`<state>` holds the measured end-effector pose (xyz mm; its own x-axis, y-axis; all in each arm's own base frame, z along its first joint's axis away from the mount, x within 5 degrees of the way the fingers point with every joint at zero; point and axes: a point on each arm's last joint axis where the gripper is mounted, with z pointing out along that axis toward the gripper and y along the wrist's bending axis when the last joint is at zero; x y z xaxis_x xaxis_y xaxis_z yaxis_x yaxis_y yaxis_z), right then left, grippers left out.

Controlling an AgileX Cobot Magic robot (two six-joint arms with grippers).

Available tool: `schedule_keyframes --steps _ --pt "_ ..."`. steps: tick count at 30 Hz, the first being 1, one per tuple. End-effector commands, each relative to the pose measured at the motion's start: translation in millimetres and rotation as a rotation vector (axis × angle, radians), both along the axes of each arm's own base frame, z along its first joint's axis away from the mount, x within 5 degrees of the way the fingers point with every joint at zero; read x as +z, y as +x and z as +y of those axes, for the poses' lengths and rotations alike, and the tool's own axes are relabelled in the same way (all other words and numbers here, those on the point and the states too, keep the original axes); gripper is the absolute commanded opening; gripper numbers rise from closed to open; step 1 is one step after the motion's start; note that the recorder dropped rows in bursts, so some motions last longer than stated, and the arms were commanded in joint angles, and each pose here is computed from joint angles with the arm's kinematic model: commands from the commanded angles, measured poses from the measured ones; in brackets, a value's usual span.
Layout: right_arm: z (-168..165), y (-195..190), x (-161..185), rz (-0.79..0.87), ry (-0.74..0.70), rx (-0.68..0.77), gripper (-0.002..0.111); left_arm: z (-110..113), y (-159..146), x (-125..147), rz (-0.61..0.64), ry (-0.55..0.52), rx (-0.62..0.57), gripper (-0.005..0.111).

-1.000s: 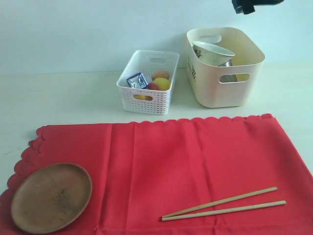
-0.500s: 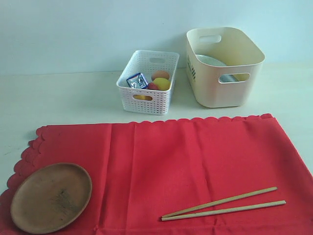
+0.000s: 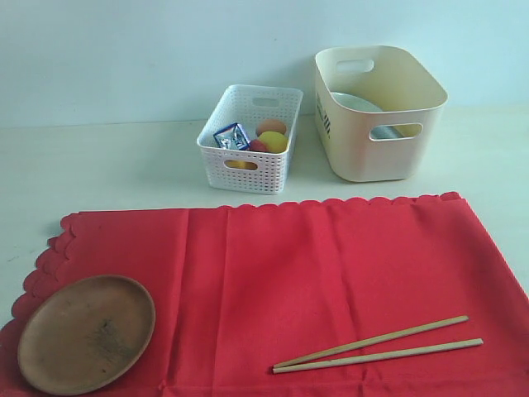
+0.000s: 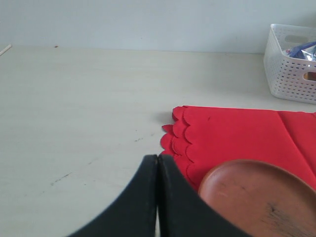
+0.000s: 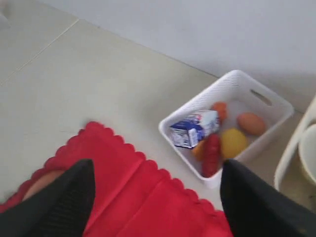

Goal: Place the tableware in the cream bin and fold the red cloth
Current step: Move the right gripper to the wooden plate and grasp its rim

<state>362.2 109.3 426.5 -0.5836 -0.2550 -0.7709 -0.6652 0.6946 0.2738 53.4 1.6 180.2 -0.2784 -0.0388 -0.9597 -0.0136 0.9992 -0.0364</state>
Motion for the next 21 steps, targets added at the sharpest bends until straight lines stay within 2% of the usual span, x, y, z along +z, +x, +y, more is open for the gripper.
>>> schedule_keyframes --steps 1,5,11,21 --pt "40 -17 -2 0.004 0.006 0.125 0.067 0 0 1 -0.016 -0.002 0.004 0.000" --pt "79 -30 -18 0.020 -0.018 0.205 0.067 0 0 1 -0.016 -0.002 0.004 0.000" --pt "128 -49 -60 0.079 -0.073 0.302 0.067 0 0 1 -0.016 -0.002 0.004 0.000" --pt "184 -70 -120 0.131 -0.139 0.378 0.067 0 0 1 -0.016 -0.002 0.004 0.000"
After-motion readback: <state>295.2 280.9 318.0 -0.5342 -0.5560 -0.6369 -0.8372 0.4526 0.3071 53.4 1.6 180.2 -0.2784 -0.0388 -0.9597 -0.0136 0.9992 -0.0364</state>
